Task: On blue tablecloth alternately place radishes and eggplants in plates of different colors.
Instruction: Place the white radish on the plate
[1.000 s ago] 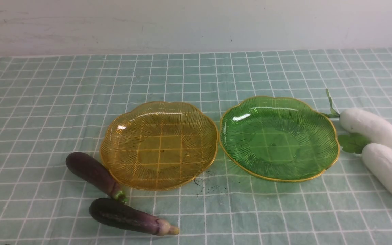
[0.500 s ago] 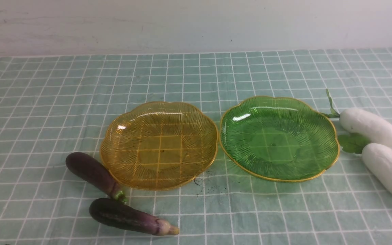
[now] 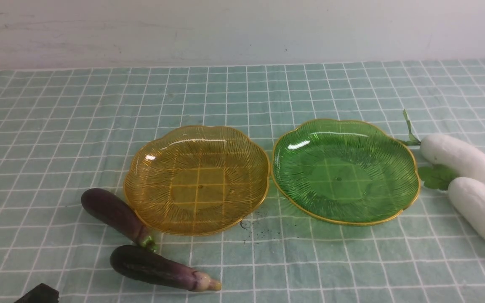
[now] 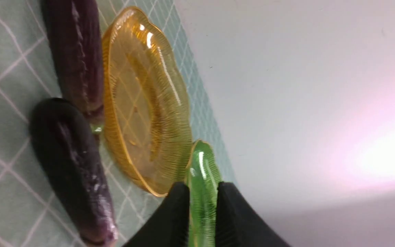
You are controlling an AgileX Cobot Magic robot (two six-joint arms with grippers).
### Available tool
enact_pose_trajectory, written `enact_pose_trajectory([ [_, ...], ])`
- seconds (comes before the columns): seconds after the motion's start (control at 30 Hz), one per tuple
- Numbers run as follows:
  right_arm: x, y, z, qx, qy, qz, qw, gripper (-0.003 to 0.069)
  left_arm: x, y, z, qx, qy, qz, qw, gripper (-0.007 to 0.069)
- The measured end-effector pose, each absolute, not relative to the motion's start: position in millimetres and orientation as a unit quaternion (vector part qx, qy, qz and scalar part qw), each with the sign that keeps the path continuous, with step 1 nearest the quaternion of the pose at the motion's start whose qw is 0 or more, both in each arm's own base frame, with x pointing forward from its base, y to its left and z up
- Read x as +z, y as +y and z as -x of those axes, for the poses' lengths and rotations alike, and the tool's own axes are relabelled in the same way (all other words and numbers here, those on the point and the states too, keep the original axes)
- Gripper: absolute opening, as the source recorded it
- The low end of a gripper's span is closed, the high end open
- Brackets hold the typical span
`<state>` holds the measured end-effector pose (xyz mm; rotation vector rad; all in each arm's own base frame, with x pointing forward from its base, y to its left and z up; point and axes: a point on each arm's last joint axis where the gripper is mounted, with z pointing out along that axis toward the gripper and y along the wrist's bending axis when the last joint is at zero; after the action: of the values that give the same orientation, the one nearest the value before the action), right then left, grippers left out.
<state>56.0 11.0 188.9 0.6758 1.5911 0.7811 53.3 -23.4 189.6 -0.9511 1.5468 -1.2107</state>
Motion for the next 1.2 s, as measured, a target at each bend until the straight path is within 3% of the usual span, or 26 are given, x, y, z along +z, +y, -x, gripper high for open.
enact_pose_trajectory([
  [0.2, 202.0, 11.2, -54.7, 0.315, 0.680, -0.254, 0.611, 0.0002, 211.6, -27.5, -49.3, -0.493, 0.638, 0.326, 0.493, 0.0090],
  [0.37, 256.7, 10.3, -47.1, 0.232, 0.663, -0.144, 0.697, 0.0002, 253.9, -32.8, -44.0, -0.457, 0.664, 0.220, 0.549, 0.0016],
  [0.47, 282.5, 12.3, -52.7, 0.175, 0.696, -0.082, 0.691, 0.0002, 265.4, -38.1, -52.1, -0.425, 0.714, 0.174, 0.529, -0.0002],
  [0.67, 290.3, 14.6, -94.7, 0.090, 0.853, 0.008, 0.514, 0.0002, 261.6, -46.9, -83.2, -0.342, 0.851, 0.088, 0.388, -0.0008],
  [0.8, 284.9, 11.3, -133.1, 0.070, 0.921, 0.007, 0.382, 0.0002, 250.2, -46.3, -107.5, -0.290, 0.913, 0.050, 0.283, -0.0008],
  [0.93, 286.5, 8.0, -172.1, 0.055, 0.942, 0.000, 0.332, 0.0016, 242.2, -45.6, -125.5, -0.275, 0.931, 0.049, 0.233, -0.0007],
  [1.03, 288.9, 5.1, -201.2, 0.040, 0.946, 0.002, 0.323, 0.0065, 234.9, -45.6, -132.7, -0.269, 0.939, 0.040, 0.210, -0.0005],
  [1.13, 284.3, 3.2, -222.8, 0.029, 0.950, 0.005, 0.311, 0.0133, 231.9, -45.5, -135.4, -0.264, 0.942, 0.027, 0.207, -0.0003],
  [1.2, 278.5, 0.7, -241.2, 0.014, 0.953, 0.014, 0.301, 0.0239, 231.1, -45.5, -136.1, -0.261, 0.943, 0.014, 0.208, -0.0003],
])
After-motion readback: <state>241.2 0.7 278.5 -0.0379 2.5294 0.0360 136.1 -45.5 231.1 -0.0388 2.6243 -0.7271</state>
